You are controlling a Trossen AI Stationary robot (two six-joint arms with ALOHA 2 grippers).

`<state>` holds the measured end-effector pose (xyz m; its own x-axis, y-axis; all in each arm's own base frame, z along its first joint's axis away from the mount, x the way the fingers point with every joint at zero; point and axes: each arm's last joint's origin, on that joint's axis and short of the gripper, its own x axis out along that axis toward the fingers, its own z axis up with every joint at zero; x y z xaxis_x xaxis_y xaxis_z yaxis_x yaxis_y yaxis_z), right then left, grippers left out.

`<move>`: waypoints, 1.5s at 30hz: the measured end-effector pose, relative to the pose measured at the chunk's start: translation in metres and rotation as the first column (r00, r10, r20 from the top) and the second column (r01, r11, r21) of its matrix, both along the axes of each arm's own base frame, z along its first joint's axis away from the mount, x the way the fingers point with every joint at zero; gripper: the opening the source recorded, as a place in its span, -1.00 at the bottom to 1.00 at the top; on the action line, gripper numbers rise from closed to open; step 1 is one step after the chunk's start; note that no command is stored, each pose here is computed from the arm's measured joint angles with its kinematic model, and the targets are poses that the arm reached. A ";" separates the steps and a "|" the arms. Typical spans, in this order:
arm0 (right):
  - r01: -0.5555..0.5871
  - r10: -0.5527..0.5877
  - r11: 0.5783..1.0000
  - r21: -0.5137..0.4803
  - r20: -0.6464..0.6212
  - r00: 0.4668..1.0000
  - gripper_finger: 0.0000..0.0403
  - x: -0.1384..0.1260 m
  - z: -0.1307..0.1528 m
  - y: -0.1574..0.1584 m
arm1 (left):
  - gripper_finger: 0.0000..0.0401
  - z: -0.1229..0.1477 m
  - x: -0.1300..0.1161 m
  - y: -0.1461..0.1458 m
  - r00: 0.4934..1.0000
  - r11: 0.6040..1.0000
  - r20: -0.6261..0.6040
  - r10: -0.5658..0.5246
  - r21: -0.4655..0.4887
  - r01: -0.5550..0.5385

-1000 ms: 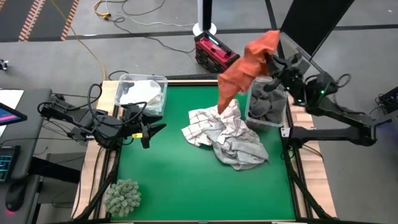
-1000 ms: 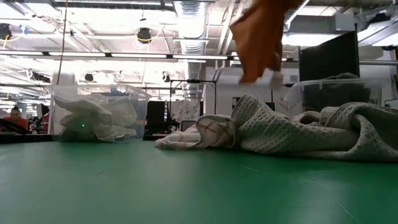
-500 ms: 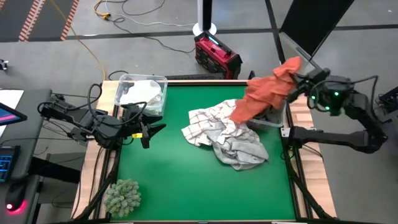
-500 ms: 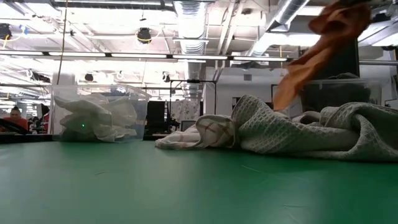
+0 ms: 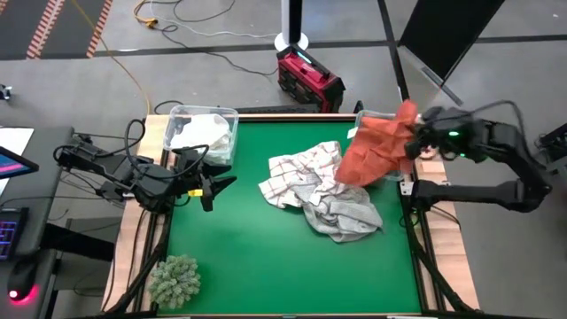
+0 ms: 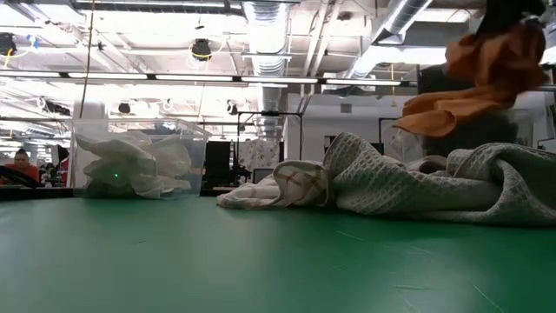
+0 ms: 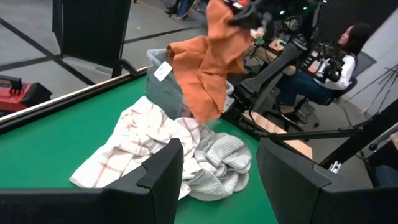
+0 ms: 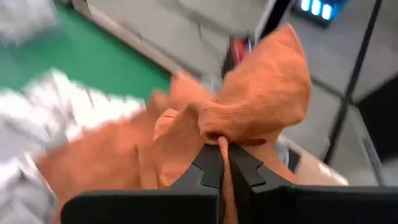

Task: Sort towels by color in basket
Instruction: Put the orange towel into the right transparent bin

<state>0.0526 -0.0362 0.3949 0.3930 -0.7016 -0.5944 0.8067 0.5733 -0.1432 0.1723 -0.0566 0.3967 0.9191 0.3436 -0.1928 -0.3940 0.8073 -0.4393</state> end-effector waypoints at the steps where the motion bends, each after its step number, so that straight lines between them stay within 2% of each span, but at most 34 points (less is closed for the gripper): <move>1: -0.002 0.003 1.000 0.031 -0.047 0.999 -0.87 0.006 -0.005 -0.002 | -0.03 0.000 0.000 0.000 1.000 1.000 0.000 0.000 0.000 0.000; 7: -0.051 0.094 0.982 0.179 -0.242 0.966 -0.87 0.048 -0.049 -0.019 | -0.03 0.000 0.000 0.000 1.000 1.000 -0.002 0.000 -0.001 0.000; 11: -0.011 0.089 0.973 0.229 -0.332 0.939 -0.87 0.064 -0.083 -0.037 | -0.03 0.000 0.000 0.000 1.000 1.000 -0.002 0.000 -0.002 0.000; 16: 0.069 0.005 0.983 0.172 -0.394 0.919 -0.87 0.071 -0.107 -0.064 | -0.03 0.000 0.000 0.000 1.000 1.000 -0.003 0.000 -0.002 0.000; 20: -0.034 0.085 0.992 0.119 -0.453 0.887 -0.87 0.080 -0.123 -0.084 | -0.03 0.000 0.000 0.000 1.000 1.000 -0.003 0.000 -0.001 0.000; 23: -0.188 0.252 0.965 0.180 -0.461 0.851 -0.87 0.087 -0.137 -0.092 | -0.03 -0.001 0.000 0.000 1.000 1.000 -0.004 0.001 -0.001 -0.001; 25: -0.207 0.308 0.944 0.256 -0.466 0.829 -0.87 0.087 -0.151 -0.096 | -0.03 -0.001 0.000 0.000 1.000 1.000 -0.009 0.000 0.001 0.000; 29: -0.129 0.303 0.916 0.380 -0.444 0.843 -0.85 0.084 -0.179 -0.102 | -0.03 -0.003 -0.004 0.001 0.999 0.999 -0.046 -0.011 0.032 0.013; 32: -0.093 0.299 0.898 0.431 -0.440 0.847 -0.85 0.083 -0.193 -0.103 | -0.03 -0.005 -0.007 0.003 0.995 0.995 -0.097 -0.039 0.084 0.047; 37: -0.073 0.303 0.885 0.460 -0.451 0.840 -0.84 0.086 -0.202 -0.106 | -0.03 -0.010 -0.009 0.003 0.988 0.992 -0.151 -0.040 0.115 0.058; 41: -0.054 0.292 0.881 0.470 -0.450 0.844 -0.83 0.086 -0.208 -0.114 | -0.03 -0.010 -0.009 0.003 0.988 0.993 -0.148 -0.036 0.103 0.052; 45: -0.081 0.327 0.862 0.501 -0.426 0.843 -0.83 0.085 -0.215 -0.122 | -0.03 -0.010 -0.009 0.005 0.989 0.994 -0.146 -0.002 0.105 0.018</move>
